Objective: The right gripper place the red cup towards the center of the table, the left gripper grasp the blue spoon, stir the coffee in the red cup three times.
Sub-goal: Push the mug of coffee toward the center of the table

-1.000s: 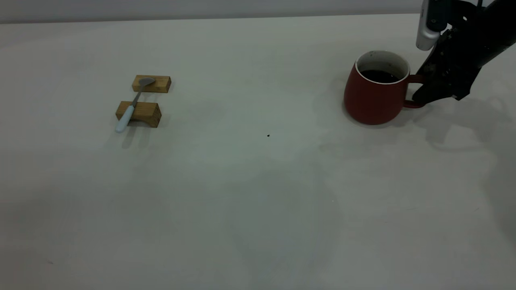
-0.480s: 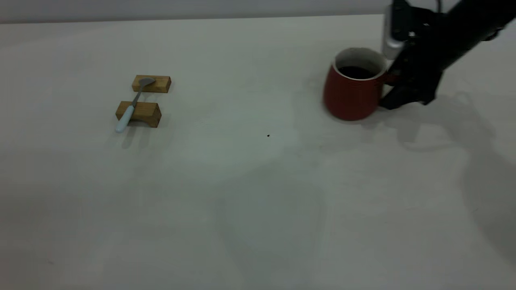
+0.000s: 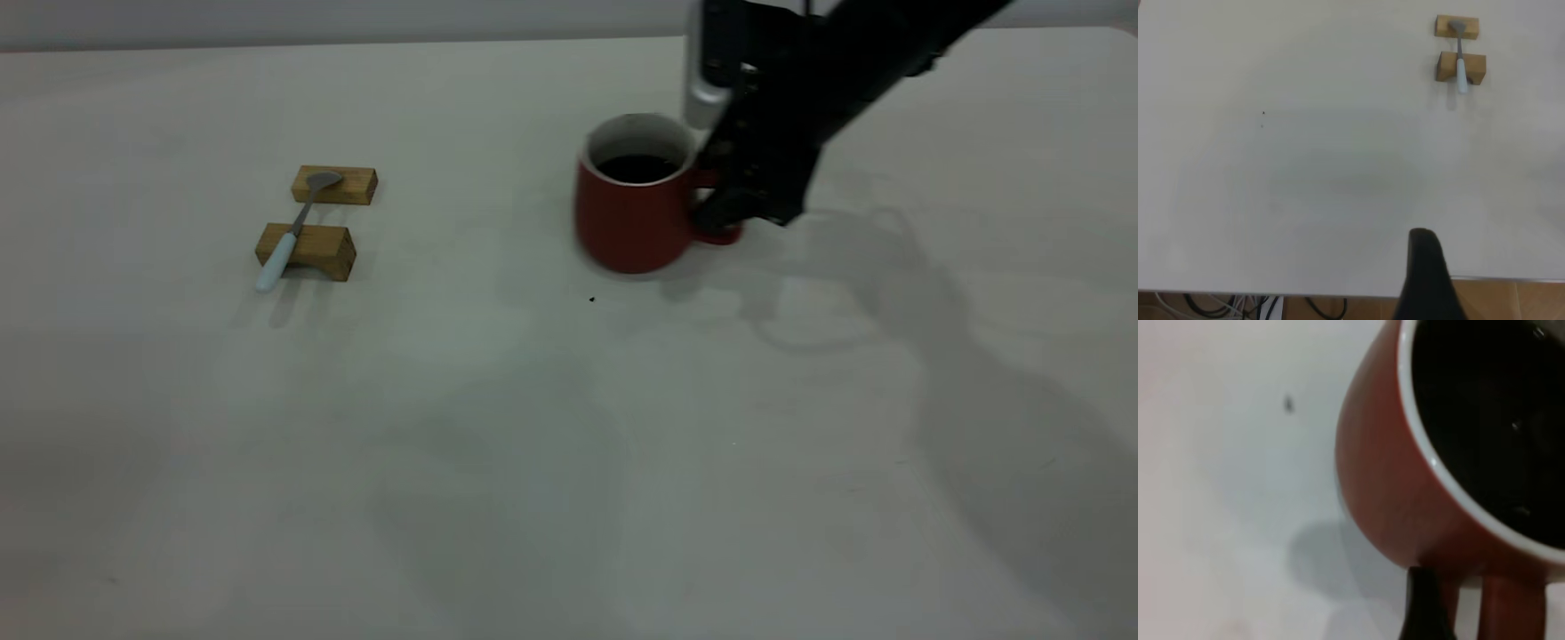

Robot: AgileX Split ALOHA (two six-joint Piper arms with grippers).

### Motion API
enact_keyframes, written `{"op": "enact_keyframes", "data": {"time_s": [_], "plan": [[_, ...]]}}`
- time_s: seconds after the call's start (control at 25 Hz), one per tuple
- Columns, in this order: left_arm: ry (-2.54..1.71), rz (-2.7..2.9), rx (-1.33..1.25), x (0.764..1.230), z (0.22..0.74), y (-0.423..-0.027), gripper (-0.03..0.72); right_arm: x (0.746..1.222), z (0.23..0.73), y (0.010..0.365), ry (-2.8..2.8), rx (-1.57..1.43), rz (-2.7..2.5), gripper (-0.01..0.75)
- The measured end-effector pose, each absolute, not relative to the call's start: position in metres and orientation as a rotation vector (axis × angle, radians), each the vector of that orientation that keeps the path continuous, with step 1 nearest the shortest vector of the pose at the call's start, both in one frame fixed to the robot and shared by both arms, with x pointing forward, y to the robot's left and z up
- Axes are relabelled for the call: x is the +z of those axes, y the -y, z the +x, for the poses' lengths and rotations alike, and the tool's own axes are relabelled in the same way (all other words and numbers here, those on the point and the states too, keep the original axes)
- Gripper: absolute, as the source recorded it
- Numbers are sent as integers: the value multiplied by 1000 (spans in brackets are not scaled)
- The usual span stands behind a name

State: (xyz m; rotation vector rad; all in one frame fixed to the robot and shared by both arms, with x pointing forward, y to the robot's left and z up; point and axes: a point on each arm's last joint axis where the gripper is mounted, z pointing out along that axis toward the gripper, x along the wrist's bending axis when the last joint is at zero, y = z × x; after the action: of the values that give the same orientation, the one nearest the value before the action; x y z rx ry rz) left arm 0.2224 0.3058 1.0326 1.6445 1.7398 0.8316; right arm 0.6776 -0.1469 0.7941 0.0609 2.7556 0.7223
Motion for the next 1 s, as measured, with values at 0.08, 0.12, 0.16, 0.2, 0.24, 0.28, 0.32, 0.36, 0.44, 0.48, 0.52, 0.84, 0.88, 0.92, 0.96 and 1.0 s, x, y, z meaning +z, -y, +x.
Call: {"op": "enact_keyframes", "data": {"time_s": [0.08,0.12,0.16,0.2,0.24,0.28,0.32,0.36,0.44,0.48,0.52,0.84,0.88,0.92,0.96,1.0], "plan": [[-1740,1644,832,1033,222,-306,585,796,676,137,-2749,742,51,547],[-1740,1644,832,1033,222,-306,585,797,675,132,-2748,748,44,547],[-1740,1644,832,1033,222,-306,585,796,674,128,-2747,753,40,547],[-1740,1644,832,1033,222,-306,585,796,673,125,-2748,756,39,547],[-1740,1644,832,1033,222,-306,585,795,672,122,-2750,760,36,547],[-1740,1644,832,1033,222,-306,585,795,671,120,-2752,763,31,547],[-1740,1644,832,1033,222,-306,585,794,670,118,-2753,764,28,547],[-1740,1644,832,1033,222,-306,585,794,670,117,-2755,767,28,547],[-1740,1644,832,1033,222,-306,585,794,669,117,-2756,769,25,547],[-1740,1644,832,1033,222,-306,585,794,669,118,-2757,771,28,547],[-1740,1644,832,1033,222,-306,585,795,670,119,-2760,780,29,547],[-1740,1644,832,1033,222,-306,585,832,678,152,-2776,946,154,547],[-1740,1644,832,1033,222,-306,585,838,678,156,-2787,981,186,547],[-1740,1644,832,1033,222,-306,585,847,677,158,-2801,1017,218,547],[-1740,1644,832,1033,222,-306,585,857,676,160,-2812,1050,258,547],[-1740,1644,832,1033,222,-306,585,868,674,162,-2831,1094,323,547]]}}
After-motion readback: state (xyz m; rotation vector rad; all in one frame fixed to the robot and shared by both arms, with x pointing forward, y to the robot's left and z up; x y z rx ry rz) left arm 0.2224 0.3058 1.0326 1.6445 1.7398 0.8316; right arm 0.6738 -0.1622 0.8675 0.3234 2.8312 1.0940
